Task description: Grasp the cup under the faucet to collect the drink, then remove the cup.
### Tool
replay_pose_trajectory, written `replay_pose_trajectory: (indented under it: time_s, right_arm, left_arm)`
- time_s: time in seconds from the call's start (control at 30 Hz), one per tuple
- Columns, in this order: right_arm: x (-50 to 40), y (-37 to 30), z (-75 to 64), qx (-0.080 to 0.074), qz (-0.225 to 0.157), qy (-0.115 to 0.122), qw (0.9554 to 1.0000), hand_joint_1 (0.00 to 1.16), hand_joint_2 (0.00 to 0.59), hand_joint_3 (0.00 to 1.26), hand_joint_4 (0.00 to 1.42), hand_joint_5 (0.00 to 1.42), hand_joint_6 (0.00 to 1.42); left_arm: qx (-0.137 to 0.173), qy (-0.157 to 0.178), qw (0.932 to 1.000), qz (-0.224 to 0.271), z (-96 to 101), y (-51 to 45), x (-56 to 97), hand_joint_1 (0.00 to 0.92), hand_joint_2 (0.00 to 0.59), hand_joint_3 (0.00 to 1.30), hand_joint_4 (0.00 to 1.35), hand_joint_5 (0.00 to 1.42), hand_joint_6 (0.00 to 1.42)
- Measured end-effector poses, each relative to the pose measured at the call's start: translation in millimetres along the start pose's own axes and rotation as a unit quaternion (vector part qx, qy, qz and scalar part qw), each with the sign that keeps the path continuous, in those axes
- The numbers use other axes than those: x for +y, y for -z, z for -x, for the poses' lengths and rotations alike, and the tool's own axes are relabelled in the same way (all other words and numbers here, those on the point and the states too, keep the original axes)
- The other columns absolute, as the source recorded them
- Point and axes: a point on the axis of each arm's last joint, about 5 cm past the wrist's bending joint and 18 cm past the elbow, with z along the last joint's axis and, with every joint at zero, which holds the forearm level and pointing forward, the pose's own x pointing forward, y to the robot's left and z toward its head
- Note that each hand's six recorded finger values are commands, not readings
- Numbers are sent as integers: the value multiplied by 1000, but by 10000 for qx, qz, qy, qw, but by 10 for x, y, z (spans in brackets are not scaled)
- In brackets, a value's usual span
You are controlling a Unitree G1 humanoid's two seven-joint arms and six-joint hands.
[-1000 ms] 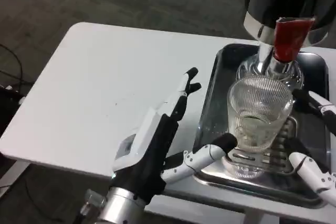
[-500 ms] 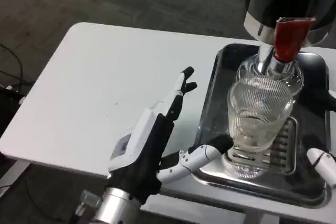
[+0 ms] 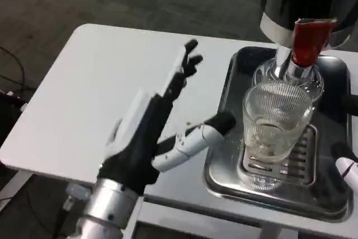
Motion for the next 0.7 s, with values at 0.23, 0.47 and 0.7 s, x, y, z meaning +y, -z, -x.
replay_pose_trajectory:
  time_s: [0.23,0.47,0.7]
  right_arm:
    - [-2,2,4,6,-12,1,10000,365,414,161,161,86,49]
    - [-4,2,6,1,-30,5,10000,360,418,162,161,86,49]
    - [-4,1,4,-6,-39,6,10000,353,421,162,161,86,49]
  left_arm:
    - [-612,104,9959,661,-262,-285,214,39,38,134,82,192,220]
    - [-693,694,9845,1452,-477,-280,140,73,54,166,148,225,211]
    - [-918,894,9760,1758,-575,-345,102,93,65,201,201,251,211]
